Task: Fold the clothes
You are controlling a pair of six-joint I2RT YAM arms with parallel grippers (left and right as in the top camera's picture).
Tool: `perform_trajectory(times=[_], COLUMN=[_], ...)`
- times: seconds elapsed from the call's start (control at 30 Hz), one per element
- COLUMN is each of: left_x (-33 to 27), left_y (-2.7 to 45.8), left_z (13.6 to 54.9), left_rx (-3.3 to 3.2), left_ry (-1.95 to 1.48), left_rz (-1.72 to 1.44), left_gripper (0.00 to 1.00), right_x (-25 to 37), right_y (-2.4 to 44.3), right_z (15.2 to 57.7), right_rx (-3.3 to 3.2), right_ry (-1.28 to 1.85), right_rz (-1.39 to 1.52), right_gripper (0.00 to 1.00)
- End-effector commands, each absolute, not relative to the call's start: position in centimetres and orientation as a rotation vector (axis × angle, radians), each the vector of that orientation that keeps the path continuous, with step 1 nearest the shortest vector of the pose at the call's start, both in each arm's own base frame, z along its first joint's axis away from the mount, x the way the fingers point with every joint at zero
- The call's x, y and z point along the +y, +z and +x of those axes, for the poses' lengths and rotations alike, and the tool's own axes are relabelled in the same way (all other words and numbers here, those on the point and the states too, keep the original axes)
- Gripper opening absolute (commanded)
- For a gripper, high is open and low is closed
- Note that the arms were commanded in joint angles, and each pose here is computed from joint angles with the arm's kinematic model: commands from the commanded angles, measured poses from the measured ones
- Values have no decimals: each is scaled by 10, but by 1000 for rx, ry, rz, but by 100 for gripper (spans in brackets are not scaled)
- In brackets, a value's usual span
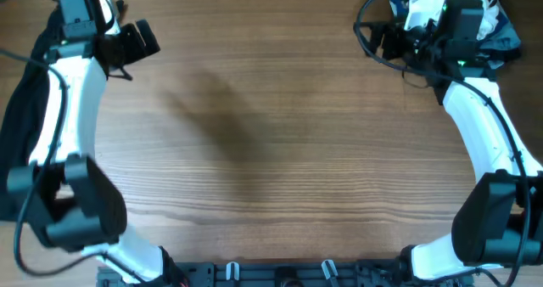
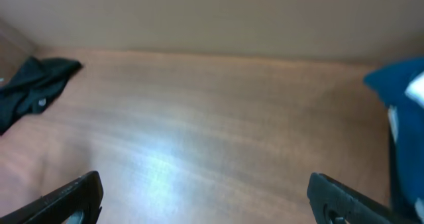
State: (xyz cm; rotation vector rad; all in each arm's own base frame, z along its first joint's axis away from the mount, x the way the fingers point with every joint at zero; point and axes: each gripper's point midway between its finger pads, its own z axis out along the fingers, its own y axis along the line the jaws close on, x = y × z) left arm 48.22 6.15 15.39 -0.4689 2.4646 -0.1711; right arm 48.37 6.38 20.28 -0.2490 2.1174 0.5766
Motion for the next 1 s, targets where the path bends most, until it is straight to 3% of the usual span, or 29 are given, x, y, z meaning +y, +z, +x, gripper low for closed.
perform_trajectory(times=[0.0, 0.13, 0.27, 0.43, 0.53, 0.8, 0.9, 0.97], left_x=[85, 134, 174, 176, 180, 177, 178, 177], left_y=[148, 132, 78, 44, 32, 9, 9, 9], left_z=[504, 524, 530, 550, 560, 562, 562, 562], left_rx=[2407, 2339, 2382, 2368, 2332, 2350, 2347, 2336], left_ry=[-61, 96, 156, 162, 172, 166, 164, 125], left_rz=[-443, -429, -401, -233, -226, -223, -230, -321], left_gripper=[100, 99, 92, 89, 86, 44, 4, 4], right_x=[69, 70, 68, 68, 67, 66, 66, 65], right_y=[205, 196, 185, 183, 180, 175, 175, 175], right_z=[483, 476, 469, 468, 466, 465, 465, 465], right_rx=[2140, 2189, 2247, 2257, 2272, 2291, 2291, 2292], right_ry=[649, 663, 662, 665, 664, 654, 653, 653], right_rz=[-194, -177, -151, -147, -139, -117, -117, -116], right_gripper=[100, 99, 94, 93, 86, 73, 67, 60])
